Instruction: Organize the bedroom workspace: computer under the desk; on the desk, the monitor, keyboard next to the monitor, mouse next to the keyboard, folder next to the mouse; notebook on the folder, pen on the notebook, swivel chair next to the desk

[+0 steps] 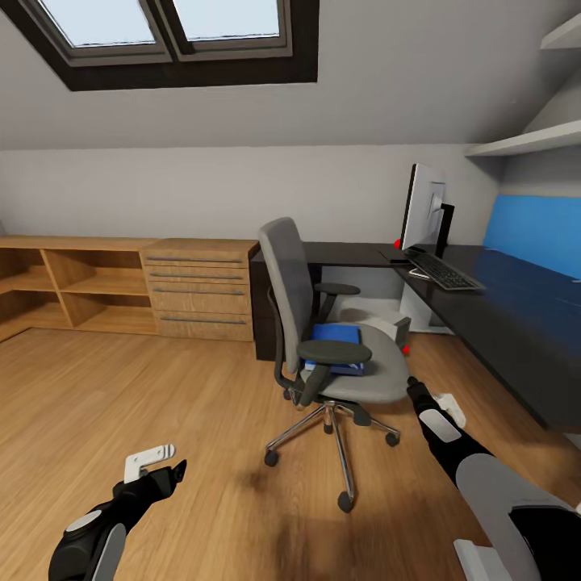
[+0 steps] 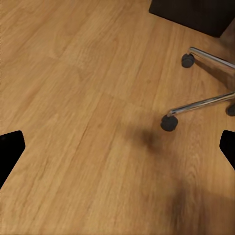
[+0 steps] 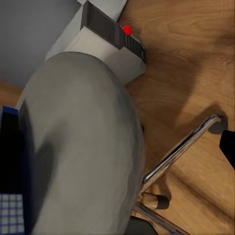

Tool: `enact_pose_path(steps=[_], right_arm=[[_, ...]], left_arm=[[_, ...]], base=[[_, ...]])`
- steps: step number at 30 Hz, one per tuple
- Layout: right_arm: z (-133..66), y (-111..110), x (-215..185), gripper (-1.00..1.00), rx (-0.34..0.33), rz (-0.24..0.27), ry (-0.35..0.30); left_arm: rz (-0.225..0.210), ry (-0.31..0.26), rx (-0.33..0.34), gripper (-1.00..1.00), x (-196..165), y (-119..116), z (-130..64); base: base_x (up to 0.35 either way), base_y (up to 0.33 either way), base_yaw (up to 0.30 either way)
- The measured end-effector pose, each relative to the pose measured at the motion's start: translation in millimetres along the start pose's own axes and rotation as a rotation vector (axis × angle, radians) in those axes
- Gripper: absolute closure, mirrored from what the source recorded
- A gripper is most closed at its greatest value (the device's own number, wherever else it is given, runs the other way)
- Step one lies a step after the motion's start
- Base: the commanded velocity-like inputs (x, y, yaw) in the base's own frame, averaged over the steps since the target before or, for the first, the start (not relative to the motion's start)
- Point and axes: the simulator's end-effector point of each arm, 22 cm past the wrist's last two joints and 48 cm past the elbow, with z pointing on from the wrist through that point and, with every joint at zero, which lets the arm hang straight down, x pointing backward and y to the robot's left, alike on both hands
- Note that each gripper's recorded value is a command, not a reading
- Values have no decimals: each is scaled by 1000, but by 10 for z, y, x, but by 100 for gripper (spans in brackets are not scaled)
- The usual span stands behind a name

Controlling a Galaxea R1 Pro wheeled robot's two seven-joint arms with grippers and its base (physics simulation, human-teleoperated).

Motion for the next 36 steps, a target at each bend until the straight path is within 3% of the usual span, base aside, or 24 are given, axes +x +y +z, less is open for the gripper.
enact_pose_path(steps=[9,28,36], right_arm=[[-2,1,-3,-100,-2,2,-2],[-1,-44,-13,-100,7,3,-3],[4,-55,-27,-100,9,4,-6]], left_arm=[[0,0,1,-100,0,-5,-1],[0,-1,3,-100,-3,-13,-3],[0,0,2,-100,1,-8,0]], base=[[32,0,0],[253,0,0],[59,0,0]])
